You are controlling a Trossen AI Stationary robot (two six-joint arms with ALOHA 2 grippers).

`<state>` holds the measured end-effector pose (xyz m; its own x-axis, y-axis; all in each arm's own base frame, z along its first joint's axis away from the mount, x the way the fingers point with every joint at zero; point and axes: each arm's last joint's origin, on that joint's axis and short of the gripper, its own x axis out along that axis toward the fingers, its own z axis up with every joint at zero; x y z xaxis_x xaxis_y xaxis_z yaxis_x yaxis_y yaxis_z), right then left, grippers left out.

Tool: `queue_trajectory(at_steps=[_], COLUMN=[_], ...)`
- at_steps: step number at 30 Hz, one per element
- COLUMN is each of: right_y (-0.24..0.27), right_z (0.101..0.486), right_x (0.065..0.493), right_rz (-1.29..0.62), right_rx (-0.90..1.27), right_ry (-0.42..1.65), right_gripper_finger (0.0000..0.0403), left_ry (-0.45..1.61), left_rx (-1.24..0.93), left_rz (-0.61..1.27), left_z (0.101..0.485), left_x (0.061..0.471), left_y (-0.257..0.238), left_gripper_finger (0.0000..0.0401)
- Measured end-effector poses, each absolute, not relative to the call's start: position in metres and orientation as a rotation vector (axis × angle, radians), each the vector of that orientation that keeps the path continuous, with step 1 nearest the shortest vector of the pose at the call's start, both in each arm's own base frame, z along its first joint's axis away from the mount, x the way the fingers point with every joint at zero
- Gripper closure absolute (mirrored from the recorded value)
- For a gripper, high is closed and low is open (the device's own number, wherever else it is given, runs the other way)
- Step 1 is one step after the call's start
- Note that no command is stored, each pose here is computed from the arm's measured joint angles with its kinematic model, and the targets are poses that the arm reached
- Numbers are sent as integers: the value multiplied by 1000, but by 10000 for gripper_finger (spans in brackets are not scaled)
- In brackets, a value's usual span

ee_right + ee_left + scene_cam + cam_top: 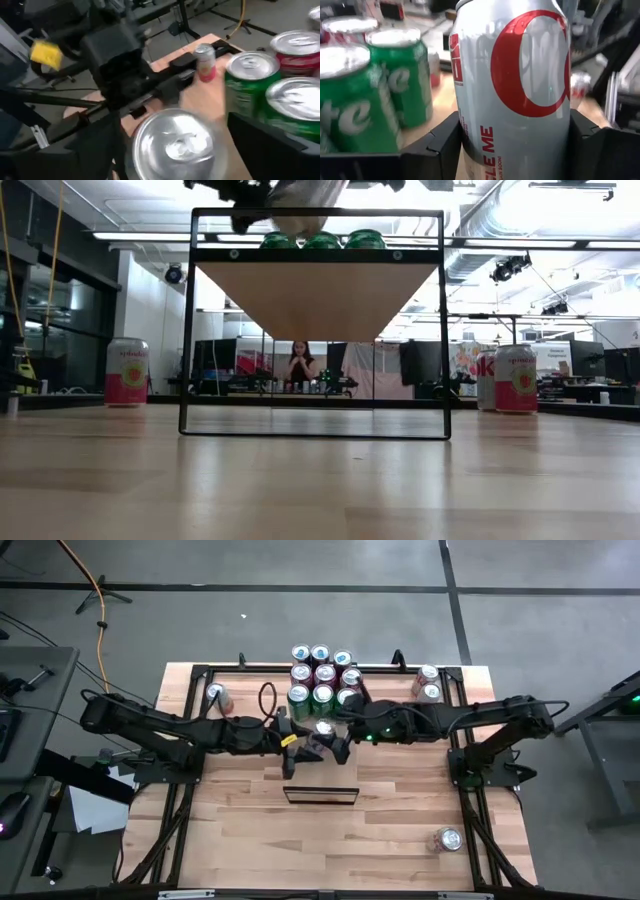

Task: Place canned beverage on shelf
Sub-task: Put the middle red silver soda can on the shelf

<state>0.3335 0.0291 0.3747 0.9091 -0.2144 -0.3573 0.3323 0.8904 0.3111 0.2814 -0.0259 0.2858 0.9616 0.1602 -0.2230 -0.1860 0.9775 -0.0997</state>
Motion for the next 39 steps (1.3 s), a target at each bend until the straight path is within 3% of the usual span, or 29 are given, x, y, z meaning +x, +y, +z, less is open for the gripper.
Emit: queue_trajectory(at_steps=[8, 15, 22, 29, 39], right_y=[21, 24, 22, 19, 23], right_z=[397, 399, 418, 426, 412], right_x=[293, 285, 307, 324, 344], right_rz=[-294, -164, 16, 176, 317], right_rx=[310, 279, 260, 276, 332], right_ry=[368, 417, 158, -10, 7], right_gripper_finger=[24, 22, 21, 21, 20], left_ry=[246, -17, -168, -141, -156], left_rx=[-125, -229, -356, -377, -383], left_rz=[222, -15, -341, -330, -325], left_z=[311, 351, 356, 342, 334], left_x=[239, 210, 223, 249, 265], left_y=[-13, -16, -26, -27, -23], left_gripper_finger=[218, 218, 218, 218, 218])
